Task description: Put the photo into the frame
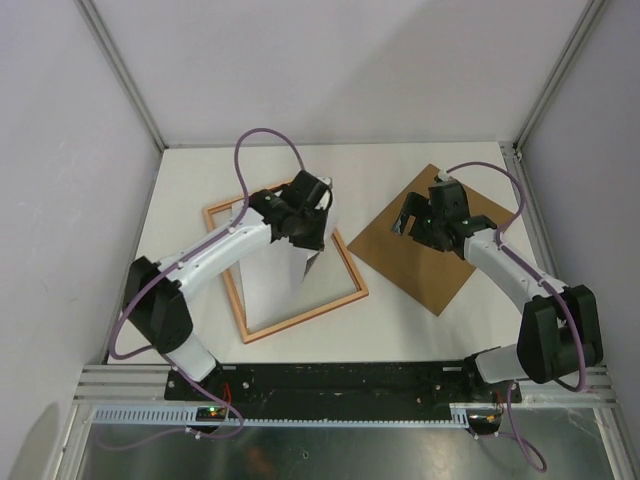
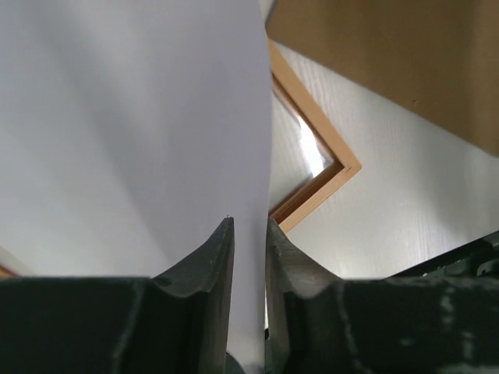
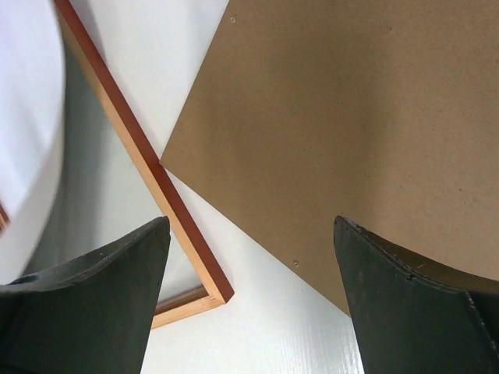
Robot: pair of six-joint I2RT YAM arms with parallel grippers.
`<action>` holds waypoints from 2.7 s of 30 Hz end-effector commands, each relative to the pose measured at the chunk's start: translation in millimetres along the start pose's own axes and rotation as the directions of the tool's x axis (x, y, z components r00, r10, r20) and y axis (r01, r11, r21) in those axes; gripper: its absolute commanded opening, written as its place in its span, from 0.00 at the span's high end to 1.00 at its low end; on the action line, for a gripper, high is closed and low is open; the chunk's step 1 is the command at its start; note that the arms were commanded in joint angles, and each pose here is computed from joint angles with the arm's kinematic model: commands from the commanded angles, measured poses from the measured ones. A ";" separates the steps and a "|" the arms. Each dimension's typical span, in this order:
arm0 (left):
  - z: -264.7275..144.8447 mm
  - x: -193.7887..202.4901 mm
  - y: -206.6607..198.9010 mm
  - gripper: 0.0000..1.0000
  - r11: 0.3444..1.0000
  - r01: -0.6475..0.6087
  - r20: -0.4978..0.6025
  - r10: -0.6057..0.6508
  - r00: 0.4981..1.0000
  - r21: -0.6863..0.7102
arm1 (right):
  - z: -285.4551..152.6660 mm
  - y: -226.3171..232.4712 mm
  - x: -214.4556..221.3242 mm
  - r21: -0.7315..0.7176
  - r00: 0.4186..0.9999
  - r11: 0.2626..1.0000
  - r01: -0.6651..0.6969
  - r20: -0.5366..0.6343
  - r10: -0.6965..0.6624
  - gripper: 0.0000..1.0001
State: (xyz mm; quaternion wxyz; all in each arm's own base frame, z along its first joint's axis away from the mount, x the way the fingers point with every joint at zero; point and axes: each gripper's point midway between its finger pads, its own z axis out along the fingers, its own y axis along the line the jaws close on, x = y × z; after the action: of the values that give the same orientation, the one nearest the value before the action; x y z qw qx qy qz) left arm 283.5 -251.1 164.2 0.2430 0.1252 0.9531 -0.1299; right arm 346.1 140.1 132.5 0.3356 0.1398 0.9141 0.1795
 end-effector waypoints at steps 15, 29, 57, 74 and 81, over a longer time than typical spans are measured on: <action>-7.5 -37.1 -5.1 0.31 0.983 0.170 0.212 -0.182 0.960 0.071 | 35.8 43.9 22.5 -0.185 0.991 0.980 0.071 -0.101 -0.091 0.10; -39.6 -2.3 242.2 0.54 0.540 0.839 0.541 -0.687 0.485 -0.067 | 66.9 81.1 46.9 -0.256 0.965 0.942 0.216 -0.092 -0.246 0.13; 79.1 21.7 354.9 1.00 0.323 0.908 0.386 -0.827 0.408 -0.269 | 122.1 110.1 52.7 -0.257 0.944 0.922 0.290 -0.079 -0.319 0.13; 115.3 -3.4 301.7 1.00 0.567 0.797 0.202 -0.773 0.602 -0.206 | 78.4 123.5 88.2 -0.361 0.951 0.910 0.204 -0.148 -0.272 0.12; 112.3 -1.0 282.5 1.00 0.601 0.774 0.192 -0.751 0.632 -0.198 | 51.6 120.9 104.6 -0.411 0.953 0.894 0.178 -0.157 -0.261 0.12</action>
State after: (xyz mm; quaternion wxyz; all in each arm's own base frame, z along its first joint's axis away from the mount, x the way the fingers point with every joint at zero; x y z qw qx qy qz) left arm 430.5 -4.7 18.0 0.2348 -0.3587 0.8993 -0.0871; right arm 328.2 282.8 51.9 0.2529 -0.0433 0.9257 0.2778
